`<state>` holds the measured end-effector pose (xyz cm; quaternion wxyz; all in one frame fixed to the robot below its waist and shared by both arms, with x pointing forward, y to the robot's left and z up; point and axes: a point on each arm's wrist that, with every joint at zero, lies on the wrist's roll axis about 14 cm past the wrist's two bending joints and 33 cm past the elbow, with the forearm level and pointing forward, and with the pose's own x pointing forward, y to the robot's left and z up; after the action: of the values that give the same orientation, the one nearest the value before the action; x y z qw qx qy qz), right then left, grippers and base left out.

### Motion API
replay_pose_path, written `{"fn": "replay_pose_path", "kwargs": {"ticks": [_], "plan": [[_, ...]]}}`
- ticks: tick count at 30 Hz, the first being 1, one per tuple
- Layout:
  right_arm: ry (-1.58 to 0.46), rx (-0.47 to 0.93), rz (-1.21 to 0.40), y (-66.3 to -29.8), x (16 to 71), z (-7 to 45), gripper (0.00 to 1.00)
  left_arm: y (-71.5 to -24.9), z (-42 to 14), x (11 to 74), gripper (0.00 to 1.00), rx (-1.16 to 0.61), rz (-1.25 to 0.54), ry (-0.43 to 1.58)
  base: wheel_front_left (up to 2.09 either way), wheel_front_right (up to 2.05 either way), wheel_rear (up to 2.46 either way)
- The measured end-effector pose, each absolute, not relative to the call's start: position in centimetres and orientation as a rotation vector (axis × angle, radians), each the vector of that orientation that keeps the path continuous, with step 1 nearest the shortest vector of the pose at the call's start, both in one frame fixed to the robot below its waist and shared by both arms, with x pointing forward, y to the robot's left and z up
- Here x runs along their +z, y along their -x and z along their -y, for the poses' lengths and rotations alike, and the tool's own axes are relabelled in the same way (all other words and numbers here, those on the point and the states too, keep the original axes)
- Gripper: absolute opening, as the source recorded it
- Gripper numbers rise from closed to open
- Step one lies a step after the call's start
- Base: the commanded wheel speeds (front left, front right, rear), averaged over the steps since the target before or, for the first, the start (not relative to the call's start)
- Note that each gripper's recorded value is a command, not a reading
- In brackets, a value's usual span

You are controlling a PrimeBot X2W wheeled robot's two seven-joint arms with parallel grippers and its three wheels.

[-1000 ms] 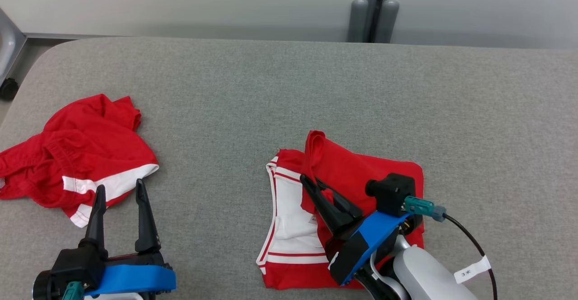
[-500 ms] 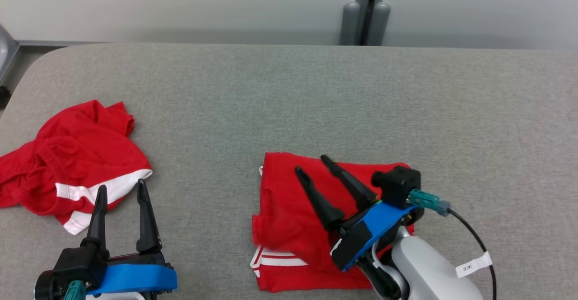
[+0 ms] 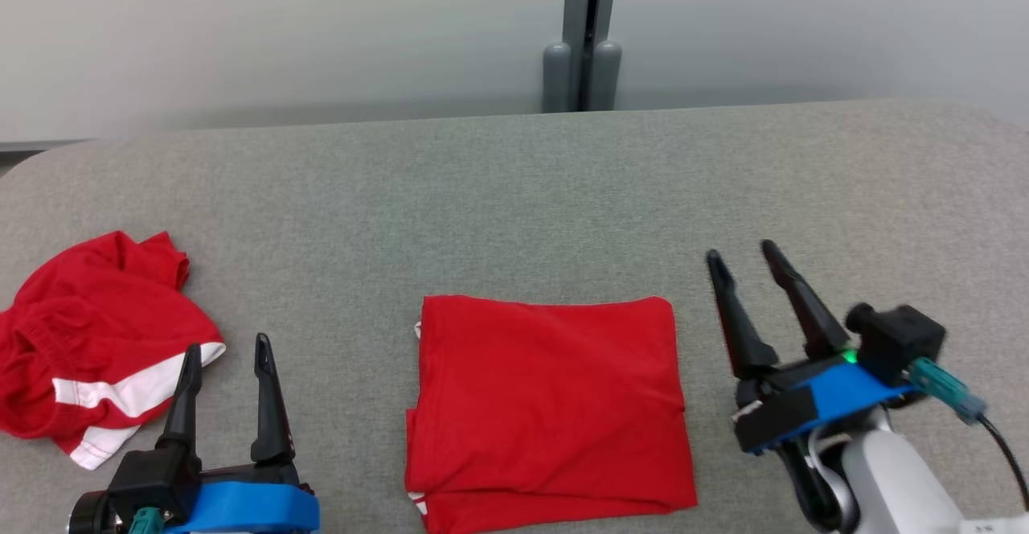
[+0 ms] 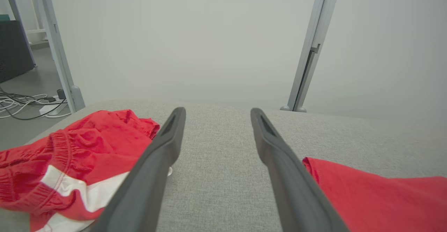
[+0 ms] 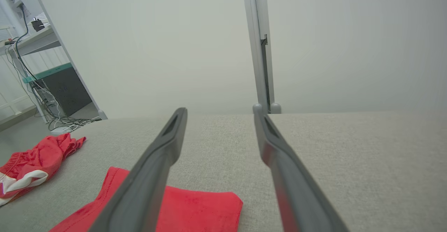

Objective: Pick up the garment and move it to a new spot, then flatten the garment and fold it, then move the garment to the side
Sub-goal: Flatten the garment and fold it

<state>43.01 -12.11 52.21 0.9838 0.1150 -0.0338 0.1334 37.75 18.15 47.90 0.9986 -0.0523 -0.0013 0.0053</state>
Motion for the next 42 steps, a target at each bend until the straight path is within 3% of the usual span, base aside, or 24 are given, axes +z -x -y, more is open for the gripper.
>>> {"fn": "replay_pose_path", "kwargs": {"ticks": [7,14,22,42], "plan": [[-0.224,0.114,0.052,-39.9,51.4,17.2,1.0,-37.5,-17.4,47.9,1.0,-0.015,0.0,0.091,0.0,0.0,0.0],[-0.218,0.05,0.037,-37.2,51.1,18.7,1.0,-36.8,-17.5,48.5,1.0,-0.018,0.016,0.072,0.0,0.0,0.0],[-0.196,0.049,0.024,-35.6,51.2,18.4,1.0,-35.5,-18.6,48.9,1.0,0.006,0.013,0.044,0.0,0.0,0.0],[-0.18,0.095,-0.001,-35.6,51.6,17.0,1.0,-34.2,-20.0,50.0,1.0,0.031,-0.008,0.021,0.0,0.0,0.0]]}}
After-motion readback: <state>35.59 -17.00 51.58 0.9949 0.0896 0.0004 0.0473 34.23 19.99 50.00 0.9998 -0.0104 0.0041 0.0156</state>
